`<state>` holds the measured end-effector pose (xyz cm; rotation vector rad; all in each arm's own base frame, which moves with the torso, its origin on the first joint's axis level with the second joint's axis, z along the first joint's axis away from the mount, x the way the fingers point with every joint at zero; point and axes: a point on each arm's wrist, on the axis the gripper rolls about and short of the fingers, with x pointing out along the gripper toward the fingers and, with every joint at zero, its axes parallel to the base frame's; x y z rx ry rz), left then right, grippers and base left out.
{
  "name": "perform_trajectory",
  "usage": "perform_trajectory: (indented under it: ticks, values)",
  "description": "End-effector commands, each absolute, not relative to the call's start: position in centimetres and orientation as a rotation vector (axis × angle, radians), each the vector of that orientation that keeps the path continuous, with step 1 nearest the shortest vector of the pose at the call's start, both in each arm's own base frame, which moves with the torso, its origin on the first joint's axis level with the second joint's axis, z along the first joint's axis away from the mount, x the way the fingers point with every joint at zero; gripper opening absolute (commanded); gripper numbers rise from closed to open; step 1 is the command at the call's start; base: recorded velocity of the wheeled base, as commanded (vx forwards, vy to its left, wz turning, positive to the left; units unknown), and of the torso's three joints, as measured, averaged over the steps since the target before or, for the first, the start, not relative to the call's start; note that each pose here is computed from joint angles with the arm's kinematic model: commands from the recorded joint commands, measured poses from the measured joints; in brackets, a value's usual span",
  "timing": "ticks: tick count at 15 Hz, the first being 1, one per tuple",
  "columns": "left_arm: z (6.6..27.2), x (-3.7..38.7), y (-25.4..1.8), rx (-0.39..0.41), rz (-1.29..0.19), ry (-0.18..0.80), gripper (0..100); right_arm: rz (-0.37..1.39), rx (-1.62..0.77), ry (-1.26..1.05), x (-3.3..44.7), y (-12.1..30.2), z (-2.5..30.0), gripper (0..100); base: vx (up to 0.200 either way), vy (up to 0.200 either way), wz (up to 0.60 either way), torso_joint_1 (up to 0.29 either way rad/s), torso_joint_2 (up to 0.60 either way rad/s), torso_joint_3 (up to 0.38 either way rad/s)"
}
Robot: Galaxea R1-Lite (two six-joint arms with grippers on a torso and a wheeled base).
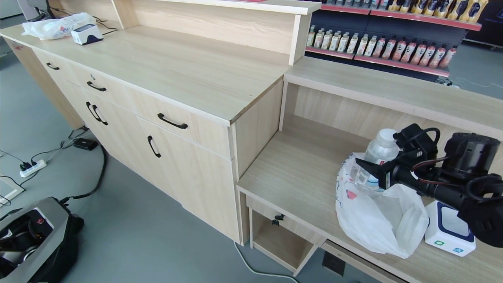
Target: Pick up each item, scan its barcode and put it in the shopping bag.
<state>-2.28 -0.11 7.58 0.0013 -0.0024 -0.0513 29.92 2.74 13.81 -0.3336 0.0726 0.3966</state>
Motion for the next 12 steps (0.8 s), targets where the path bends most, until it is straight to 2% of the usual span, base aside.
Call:
perform_trajectory:
  ticks: [1, 12]
  values:
    - [7.6, -2.3, -0.1, 0.002, -0.051, -0.003, 100, 0.411, -0.324, 0.134, 30.4, 2.8, 11.5, 0, 0.0, 0.0, 0.0, 0.0, 0.0, 0.0]
    - [7.6, -2.3, -0.1, 0.002, -0.052, -0.002, 100, 0.407, -0.324, 0.145, 31.6, 2.6, 9.0, 0, 0.0, 0.0, 0.0, 0.0, 0.0, 0.0]
